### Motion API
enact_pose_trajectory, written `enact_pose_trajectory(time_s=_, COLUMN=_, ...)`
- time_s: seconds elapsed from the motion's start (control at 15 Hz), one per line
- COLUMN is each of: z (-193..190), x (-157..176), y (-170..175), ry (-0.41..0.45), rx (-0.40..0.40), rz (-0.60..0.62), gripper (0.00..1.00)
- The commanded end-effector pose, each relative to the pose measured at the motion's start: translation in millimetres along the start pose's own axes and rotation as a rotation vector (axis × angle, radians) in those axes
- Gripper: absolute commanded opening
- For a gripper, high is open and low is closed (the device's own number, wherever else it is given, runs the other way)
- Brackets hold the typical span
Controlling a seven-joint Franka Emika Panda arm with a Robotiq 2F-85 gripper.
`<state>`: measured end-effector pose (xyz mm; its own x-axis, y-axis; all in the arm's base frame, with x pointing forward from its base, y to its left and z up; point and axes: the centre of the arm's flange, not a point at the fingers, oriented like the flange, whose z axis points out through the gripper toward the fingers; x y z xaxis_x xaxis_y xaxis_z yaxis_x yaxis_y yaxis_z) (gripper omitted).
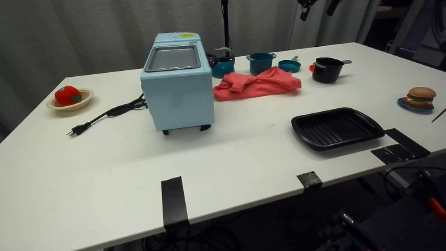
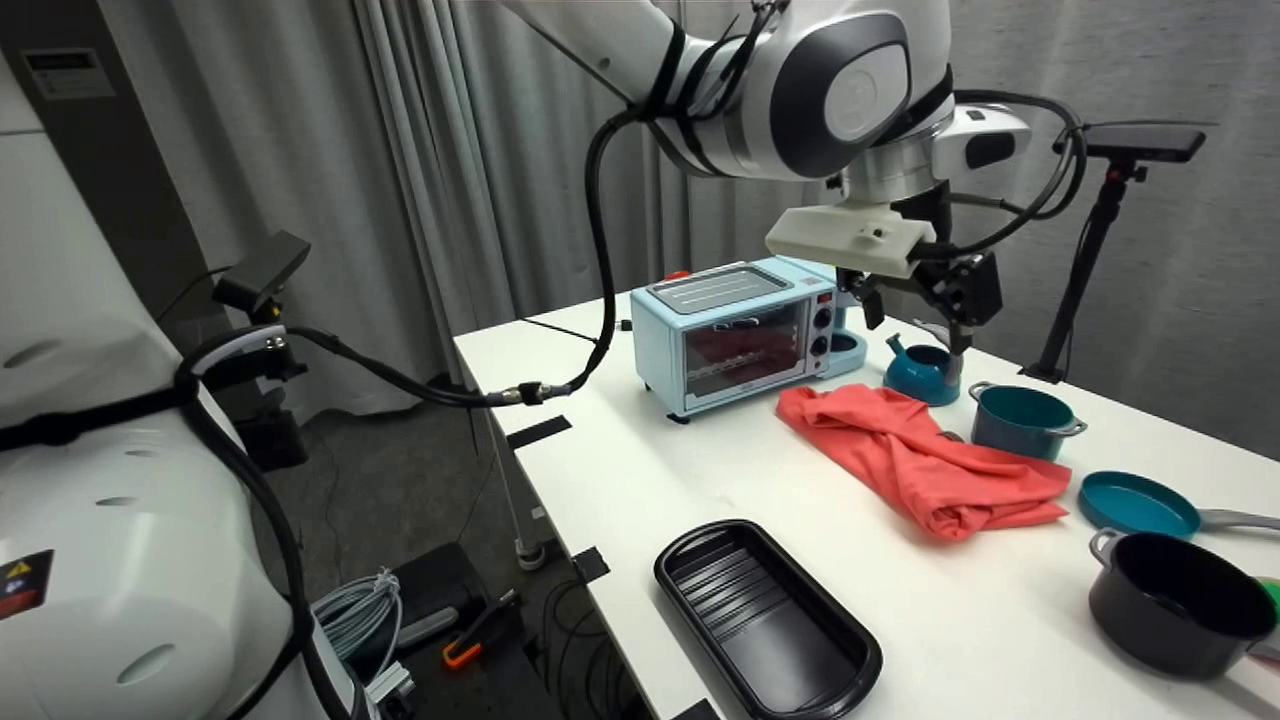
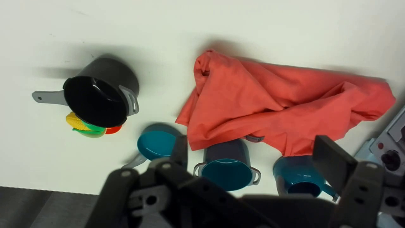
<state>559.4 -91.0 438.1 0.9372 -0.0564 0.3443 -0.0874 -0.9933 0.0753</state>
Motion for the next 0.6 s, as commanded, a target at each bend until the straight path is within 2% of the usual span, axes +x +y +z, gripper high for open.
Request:
enact_pose_trajectory(time_s=0.0, z=-1.0, x=-1.3, y=-0.7, ry=0.000, rx=0.001, rz=-0.001, gripper=1.00)
enact_pose_trajectory(time_s=0.53, z=0.6, x=-3.3, y=-3.1, ry=-0.001, rx=0.003, rz=-0.005, gripper=1.00)
